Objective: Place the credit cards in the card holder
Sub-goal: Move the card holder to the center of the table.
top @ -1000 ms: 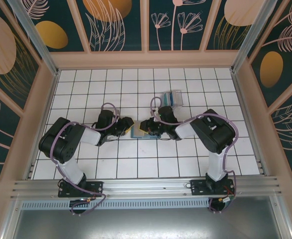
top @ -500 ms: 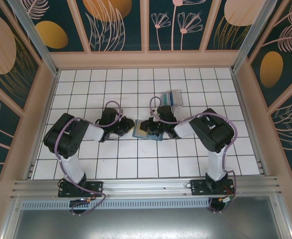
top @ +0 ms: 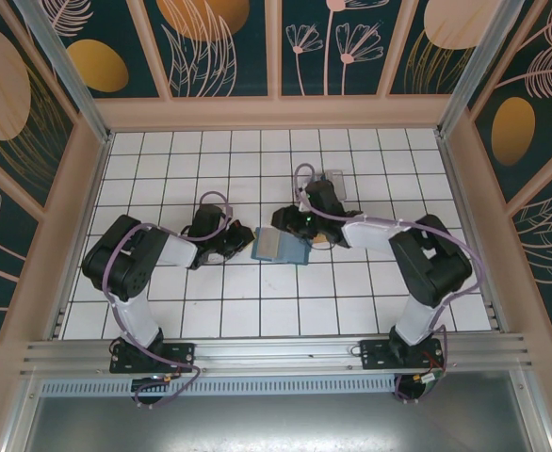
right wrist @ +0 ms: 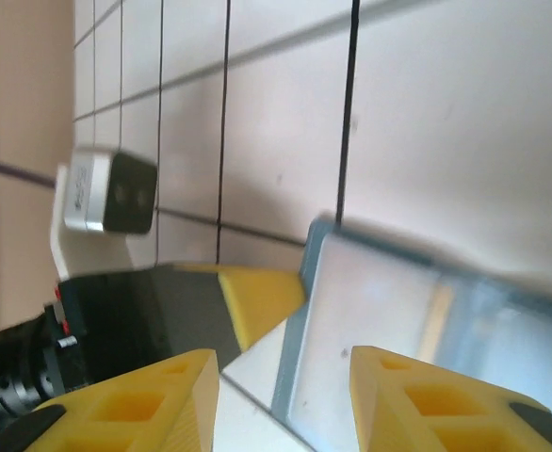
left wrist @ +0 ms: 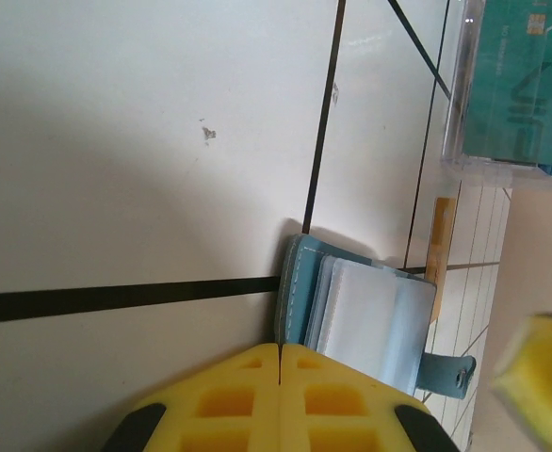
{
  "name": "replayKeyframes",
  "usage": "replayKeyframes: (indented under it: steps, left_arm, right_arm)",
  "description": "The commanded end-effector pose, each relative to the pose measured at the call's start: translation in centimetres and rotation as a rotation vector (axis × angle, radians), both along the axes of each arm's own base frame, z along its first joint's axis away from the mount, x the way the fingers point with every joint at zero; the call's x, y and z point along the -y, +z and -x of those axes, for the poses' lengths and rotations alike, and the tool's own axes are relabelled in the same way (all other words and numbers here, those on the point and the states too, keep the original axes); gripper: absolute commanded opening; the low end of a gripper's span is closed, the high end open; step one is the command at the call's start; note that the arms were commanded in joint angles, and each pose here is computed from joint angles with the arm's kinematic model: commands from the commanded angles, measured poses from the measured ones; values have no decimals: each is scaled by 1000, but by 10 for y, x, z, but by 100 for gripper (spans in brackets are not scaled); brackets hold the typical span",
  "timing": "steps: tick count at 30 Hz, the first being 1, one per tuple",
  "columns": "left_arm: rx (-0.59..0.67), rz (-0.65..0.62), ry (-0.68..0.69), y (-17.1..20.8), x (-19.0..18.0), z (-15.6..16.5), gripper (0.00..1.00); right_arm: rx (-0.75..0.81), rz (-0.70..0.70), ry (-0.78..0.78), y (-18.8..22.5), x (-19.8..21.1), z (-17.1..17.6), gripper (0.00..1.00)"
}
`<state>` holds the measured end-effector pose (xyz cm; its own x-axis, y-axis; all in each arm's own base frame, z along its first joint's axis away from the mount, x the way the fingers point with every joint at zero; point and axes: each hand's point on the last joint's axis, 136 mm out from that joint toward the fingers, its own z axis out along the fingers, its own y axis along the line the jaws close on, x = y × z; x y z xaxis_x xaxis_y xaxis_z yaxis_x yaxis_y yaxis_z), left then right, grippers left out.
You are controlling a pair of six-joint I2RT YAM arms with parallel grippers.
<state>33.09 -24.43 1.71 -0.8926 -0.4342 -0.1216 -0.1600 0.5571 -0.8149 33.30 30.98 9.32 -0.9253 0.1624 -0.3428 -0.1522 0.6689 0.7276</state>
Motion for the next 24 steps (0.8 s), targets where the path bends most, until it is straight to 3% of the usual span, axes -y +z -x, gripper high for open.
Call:
replayKeyframes:
  steps: [1, 6, 11, 14, 24]
  left_arm:
    - [-67, -57, 47, -20, -12, 12, 0]
    - [-63, -50, 91, -16, -18, 13, 0]
    - [-68, -33, 104, -13, -21, 13, 0]
    - [-67, -30, 120, -12, -24, 13, 0]
    - [-53, -3, 144, -3, -33, 13, 0]
  right_arm:
    - [165, 341, -97, 18, 56, -28, 44]
    - [266, 515, -204, 53, 122, -69, 49]
    - [193, 603, -283, 49, 164, -103, 54]
    - [173, 603, -252, 39, 162, -115, 64]
    - [76, 521, -170, 7, 142, -134, 65]
